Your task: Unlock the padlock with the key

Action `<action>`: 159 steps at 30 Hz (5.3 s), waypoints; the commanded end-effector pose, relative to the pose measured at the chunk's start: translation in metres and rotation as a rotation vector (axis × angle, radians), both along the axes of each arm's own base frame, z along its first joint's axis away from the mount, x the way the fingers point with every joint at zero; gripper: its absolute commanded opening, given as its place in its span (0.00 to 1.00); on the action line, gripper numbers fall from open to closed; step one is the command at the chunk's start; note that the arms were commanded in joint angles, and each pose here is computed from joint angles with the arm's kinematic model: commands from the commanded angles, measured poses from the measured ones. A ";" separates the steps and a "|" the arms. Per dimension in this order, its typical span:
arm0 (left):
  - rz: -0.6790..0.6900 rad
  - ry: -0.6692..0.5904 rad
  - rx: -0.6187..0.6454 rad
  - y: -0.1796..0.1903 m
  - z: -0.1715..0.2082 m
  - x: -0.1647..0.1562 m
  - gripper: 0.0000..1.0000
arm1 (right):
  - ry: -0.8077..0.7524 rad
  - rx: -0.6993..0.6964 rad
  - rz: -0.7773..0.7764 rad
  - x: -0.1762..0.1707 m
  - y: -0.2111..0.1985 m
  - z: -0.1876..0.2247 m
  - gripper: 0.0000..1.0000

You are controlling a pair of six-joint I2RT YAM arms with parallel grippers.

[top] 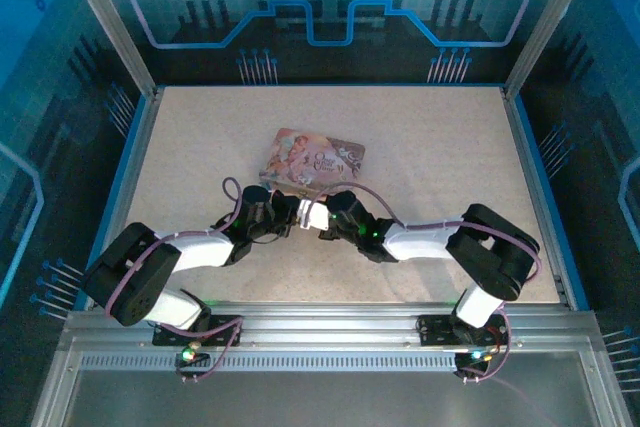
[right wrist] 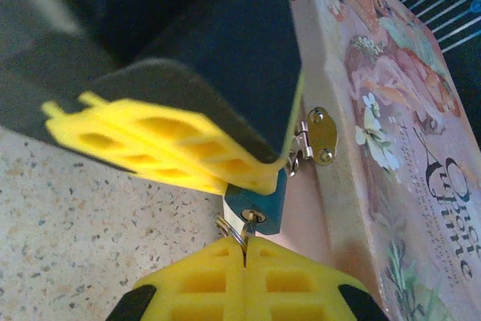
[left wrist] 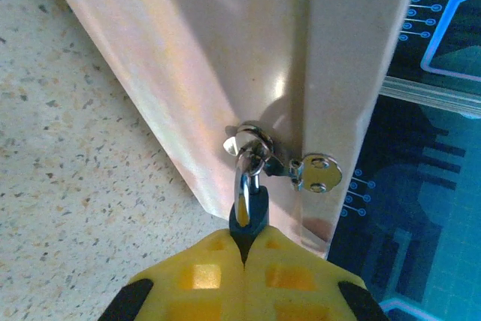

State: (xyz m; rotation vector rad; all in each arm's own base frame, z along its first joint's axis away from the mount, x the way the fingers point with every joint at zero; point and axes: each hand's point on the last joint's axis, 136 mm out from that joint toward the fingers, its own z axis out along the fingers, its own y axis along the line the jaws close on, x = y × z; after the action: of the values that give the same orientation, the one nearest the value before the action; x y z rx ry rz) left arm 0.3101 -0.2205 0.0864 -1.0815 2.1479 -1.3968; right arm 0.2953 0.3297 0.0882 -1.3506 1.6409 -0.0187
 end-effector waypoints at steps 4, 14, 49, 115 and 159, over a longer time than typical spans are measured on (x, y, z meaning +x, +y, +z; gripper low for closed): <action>-0.020 -0.092 -0.062 -0.012 0.034 0.012 0.00 | 0.146 0.194 -0.159 0.003 -0.004 0.022 0.00; -0.032 -0.081 -0.007 -0.010 0.023 0.011 0.08 | 0.265 0.238 -0.171 -0.008 -0.003 0.002 0.00; -0.400 -0.150 0.703 0.117 0.060 0.136 0.99 | 0.414 0.299 -0.186 -0.016 -0.006 -0.022 0.00; 0.003 0.139 0.644 0.165 -0.046 0.029 0.81 | 0.989 0.674 -0.260 -0.025 -0.040 -0.016 0.45; -0.014 0.093 0.635 0.152 -0.034 0.027 0.78 | 1.176 0.869 -0.065 0.016 0.003 -0.012 0.75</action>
State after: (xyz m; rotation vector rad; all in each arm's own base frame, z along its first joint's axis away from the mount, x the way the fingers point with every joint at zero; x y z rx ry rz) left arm 0.3611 -0.0617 0.0752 -0.8587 2.2936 -0.6041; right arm 0.3198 0.3260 0.0851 -0.5352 2.1247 1.4696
